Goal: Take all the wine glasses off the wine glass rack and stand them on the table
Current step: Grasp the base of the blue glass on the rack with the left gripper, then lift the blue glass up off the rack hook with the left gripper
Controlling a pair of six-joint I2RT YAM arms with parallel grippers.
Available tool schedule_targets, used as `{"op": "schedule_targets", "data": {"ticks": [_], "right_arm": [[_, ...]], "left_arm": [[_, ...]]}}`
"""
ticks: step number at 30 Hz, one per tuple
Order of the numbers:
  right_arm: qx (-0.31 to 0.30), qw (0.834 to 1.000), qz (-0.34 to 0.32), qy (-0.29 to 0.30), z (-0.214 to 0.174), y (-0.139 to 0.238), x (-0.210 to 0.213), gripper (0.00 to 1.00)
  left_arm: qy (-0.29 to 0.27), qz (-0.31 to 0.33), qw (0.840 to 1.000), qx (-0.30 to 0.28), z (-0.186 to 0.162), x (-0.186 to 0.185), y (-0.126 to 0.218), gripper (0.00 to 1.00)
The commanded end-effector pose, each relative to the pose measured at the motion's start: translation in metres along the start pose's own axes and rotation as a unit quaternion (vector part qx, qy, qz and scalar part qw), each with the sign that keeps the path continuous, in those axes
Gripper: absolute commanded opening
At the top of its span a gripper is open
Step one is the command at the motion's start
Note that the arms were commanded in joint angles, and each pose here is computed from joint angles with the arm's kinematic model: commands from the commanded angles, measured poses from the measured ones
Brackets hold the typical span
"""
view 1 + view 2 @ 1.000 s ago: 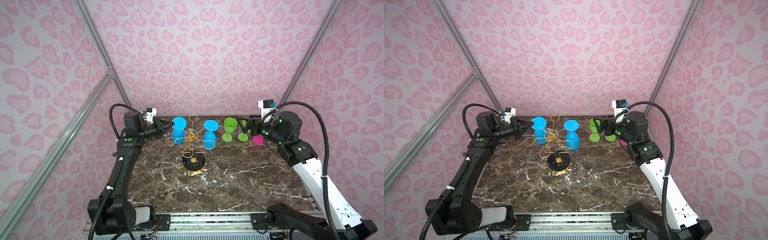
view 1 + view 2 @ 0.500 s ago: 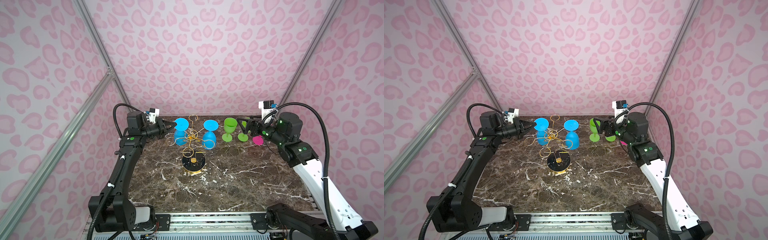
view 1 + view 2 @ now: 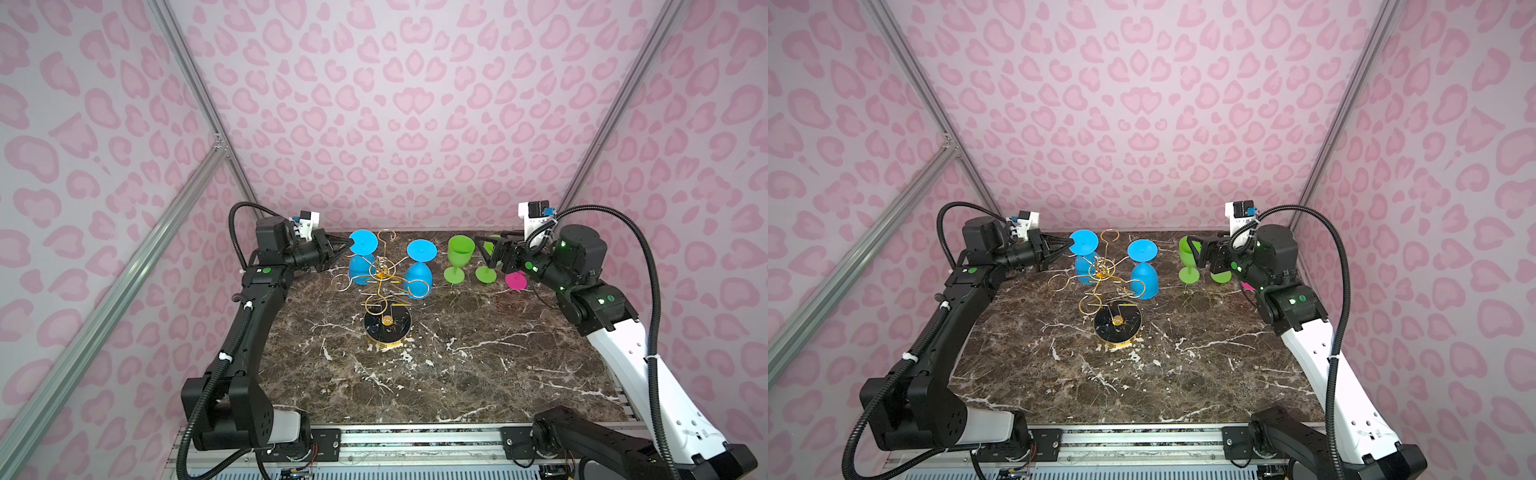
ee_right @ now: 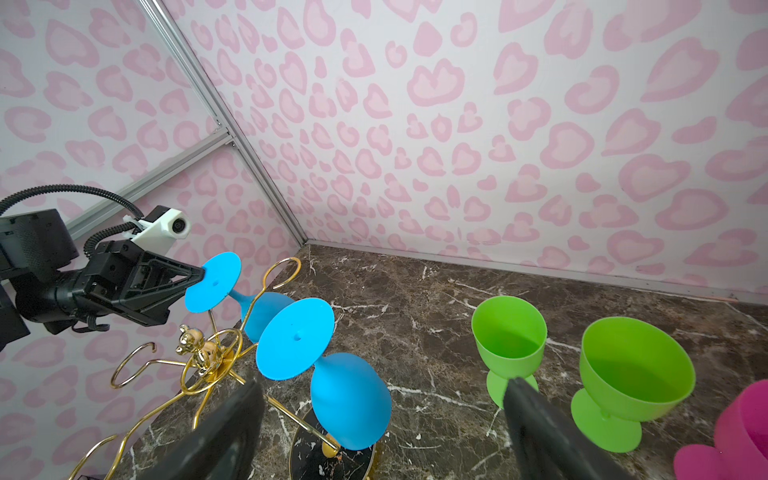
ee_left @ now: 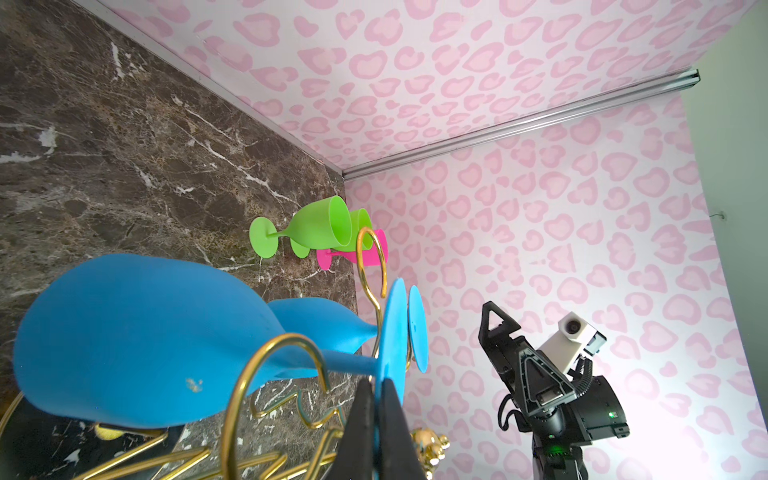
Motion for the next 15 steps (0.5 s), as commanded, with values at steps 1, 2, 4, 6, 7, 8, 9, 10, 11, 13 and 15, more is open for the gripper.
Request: {"op": "schedule_targets", "data": {"ticks": [1,2,4,6,7,8,9,10,11,13,15], "right_arm": [[-0.006,1.0,-0.003,0.004,0.002,0.001,0.0,0.92],[-0.006,1.0,-0.003,0.005,0.003,0.001,0.0,0.92],[-0.006,1.0,-0.004,0.005,0.003,0.001,0.0,0.92],[-0.006,1.0,-0.005,0.006,0.003,0.002,-0.001,0.92],[-0.007,1.0,-0.005,0.007,0.003,0.002,0.0,0.92],[-0.007,1.0,-0.006,0.006,0.003,0.002,-0.001,0.92],[-0.008,1.0,-0.006,0.008,0.004,0.003,0.0,0.92],[-0.007,1.0,-0.006,0.009,0.004,0.003,0.0,0.92],[-0.008,1.0,-0.007,0.01,0.005,0.004,0.0,0.92],[-0.007,1.0,-0.009,0.014,0.005,0.005,0.0,0.92],[-0.007,1.0,-0.009,0.017,0.006,0.005,0.0,0.92]], "left_arm": [[-0.03,-0.028,0.999,-0.006,0.01,-0.019,0.001,0.03],[-0.032,-0.029,0.999,-0.006,0.012,-0.021,0.0,0.03],[-0.035,-0.032,0.999,-0.006,0.015,-0.024,-0.001,0.03],[-0.035,-0.032,0.999,-0.006,0.017,-0.023,-0.003,0.03],[-0.032,-0.03,0.999,-0.005,0.018,-0.02,-0.004,0.03],[-0.044,-0.036,0.998,-0.01,0.023,-0.03,-0.002,0.03],[-0.044,-0.036,0.998,-0.011,0.025,-0.03,-0.002,0.03],[-0.047,-0.037,0.998,-0.012,0.028,-0.031,-0.002,0.03],[-0.047,-0.038,0.998,-0.013,0.03,-0.032,-0.001,0.03],[-0.05,-0.039,0.998,-0.022,0.037,-0.035,0.003,0.03],[-0.054,-0.042,0.997,-0.032,0.045,-0.039,0.008,0.03]]}}
Point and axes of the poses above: each gripper's point midway between its finger pads, its own y axis back along the fingers, its own x axis along the line the jaws close on, z = x × y, the point moved 2 cm from there along y, back along the fingers, and after that the axes turned 2 degrees about -y, right-handed, at the moved point
